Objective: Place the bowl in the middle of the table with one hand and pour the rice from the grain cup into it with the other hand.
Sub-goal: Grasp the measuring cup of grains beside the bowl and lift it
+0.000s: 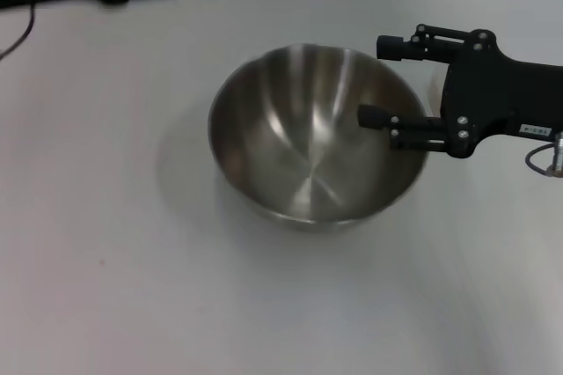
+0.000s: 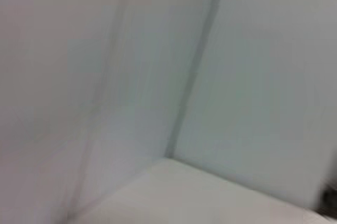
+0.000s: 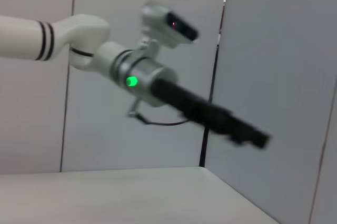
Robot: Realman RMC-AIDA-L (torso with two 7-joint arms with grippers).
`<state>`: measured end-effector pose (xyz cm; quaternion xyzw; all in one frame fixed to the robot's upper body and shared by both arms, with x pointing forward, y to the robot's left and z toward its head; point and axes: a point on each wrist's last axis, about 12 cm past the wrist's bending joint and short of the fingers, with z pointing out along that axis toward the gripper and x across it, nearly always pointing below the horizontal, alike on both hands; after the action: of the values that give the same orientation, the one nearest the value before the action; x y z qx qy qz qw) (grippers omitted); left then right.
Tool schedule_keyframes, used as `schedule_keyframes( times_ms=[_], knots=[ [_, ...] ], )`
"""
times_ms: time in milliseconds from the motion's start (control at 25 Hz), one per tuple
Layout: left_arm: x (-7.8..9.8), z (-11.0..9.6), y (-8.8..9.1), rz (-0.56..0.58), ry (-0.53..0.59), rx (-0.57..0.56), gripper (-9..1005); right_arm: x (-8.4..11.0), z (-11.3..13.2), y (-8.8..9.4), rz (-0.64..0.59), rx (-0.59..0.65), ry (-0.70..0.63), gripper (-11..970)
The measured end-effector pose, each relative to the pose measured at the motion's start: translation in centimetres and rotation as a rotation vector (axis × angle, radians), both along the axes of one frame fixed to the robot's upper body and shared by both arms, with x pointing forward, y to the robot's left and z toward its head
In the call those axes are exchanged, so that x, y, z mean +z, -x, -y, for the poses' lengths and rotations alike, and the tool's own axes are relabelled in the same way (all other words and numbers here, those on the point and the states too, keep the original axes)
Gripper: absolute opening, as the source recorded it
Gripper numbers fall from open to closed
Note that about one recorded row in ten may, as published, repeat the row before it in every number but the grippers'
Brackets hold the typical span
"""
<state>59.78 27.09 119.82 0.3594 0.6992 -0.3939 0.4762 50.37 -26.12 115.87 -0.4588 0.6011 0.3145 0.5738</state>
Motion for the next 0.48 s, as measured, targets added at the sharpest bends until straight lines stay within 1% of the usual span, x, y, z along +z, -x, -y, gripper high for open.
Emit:
schedule_keyframes(
  times_ms=[80, 120, 240, 280, 320, 440, 480],
  knots=[
    [0.0, 0.0, 0.0, 0.000, 0.000, 0.000, 697, 0.0, 0.3, 0.0, -0.019, -0.014, -0.011, 733],
    [-0.2, -0.4, 0.7, 0.014, -0.015, -0.045, 697, 0.0, 0.7, 0.0, -0.039, -0.030, -0.023, 733],
    [-0.2, -0.4, 0.7, 0.014, -0.015, -0.045, 696, 0.0, 1.2, 0.1, -0.054, -0.051, -0.035, 732],
    [-1.5, -1.7, 3.7, 0.091, -0.051, -0.173, 695, -0.1, 1.4, 0.2, -0.061, -0.062, -0.044, 732],
    [-2.8, -2.1, 4.9, 0.144, -0.063, -0.187, 695, -0.4, 2.0, 0.3, -0.075, -0.091, -0.065, 732],
    [-2.8, -2.1, 4.9, 0.144, -0.063, -0.187, 695, -0.7, 2.7, 0.3, -0.090, -0.126, -0.088, 732],
    [-3.8, -2.4, 5.6, 0.177, -0.070, -0.180, 695, -1.0, 3.1, 0.3, -0.101, -0.143, -0.102, 732]
  ],
)
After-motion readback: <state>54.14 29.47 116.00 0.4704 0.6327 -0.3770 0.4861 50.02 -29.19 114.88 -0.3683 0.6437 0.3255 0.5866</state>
